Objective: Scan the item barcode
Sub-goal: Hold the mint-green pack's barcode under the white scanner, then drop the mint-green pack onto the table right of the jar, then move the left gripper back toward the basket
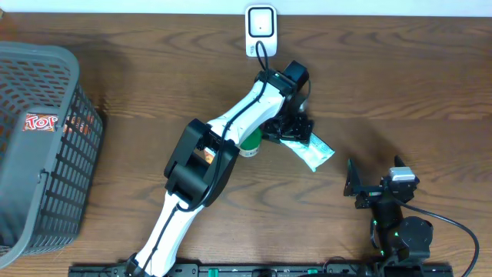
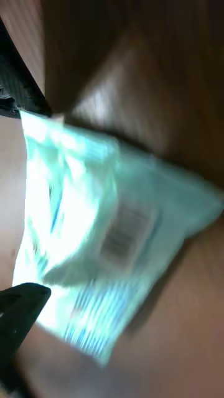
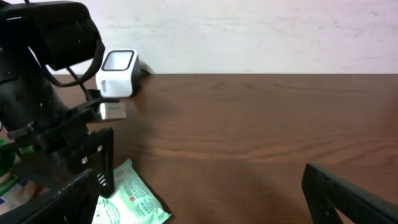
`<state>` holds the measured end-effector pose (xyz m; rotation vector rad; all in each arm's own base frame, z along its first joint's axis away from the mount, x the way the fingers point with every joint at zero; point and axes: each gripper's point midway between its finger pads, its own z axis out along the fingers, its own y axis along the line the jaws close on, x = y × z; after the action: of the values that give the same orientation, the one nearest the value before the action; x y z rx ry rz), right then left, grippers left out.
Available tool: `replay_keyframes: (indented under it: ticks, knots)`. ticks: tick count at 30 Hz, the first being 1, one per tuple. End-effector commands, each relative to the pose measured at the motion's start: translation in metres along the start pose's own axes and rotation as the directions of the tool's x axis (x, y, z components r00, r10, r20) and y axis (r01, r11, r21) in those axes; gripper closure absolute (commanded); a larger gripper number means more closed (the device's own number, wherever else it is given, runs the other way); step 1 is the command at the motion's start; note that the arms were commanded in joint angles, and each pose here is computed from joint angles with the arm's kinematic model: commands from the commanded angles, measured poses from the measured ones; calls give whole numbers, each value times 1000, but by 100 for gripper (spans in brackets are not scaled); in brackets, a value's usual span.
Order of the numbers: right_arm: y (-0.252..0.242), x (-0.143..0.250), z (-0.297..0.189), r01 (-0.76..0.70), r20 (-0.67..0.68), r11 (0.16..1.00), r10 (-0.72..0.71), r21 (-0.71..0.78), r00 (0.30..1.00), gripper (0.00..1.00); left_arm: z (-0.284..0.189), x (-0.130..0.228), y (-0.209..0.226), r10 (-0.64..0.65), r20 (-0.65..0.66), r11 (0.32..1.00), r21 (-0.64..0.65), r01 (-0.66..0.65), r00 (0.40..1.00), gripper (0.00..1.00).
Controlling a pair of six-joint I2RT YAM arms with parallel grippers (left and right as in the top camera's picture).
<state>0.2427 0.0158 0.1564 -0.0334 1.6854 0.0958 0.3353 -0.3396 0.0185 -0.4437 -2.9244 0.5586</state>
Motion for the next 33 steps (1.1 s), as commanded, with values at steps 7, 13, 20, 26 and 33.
replay_keyframes:
  ticks: [7, 13, 20, 26, 33]
  knots:
    - [-3, 1, 0, 7, -2, 1000, -7, 11, 1000, 1, -83, -25, -7, 53, 237, 993, -119, -25, 970, 14]
    - [-3, 1, 0, 7, -2, 1000, -7, 11, 1000, 1, -172, -20, -40, 149, 430, 988, -91, -121, 891, 12]
    - [-3, 1, 0, 7, -2, 1000, -7, 11, 1000, 1, -339, 12, 12, 158, 751, 940, -314, 136, 641, 8]
    - [-3, 1, 0, 7, -2, 1000, -7, 11, 1000, 1, -475, 107, 136, -129, 949, 793, -75, 604, 287, 9]
    - [-3, 1, 0, 8, -1, 1000, -8, 11, 1000, 1, -504, 260, 263, -406, 892, 249, 317, 915, -198, 9]
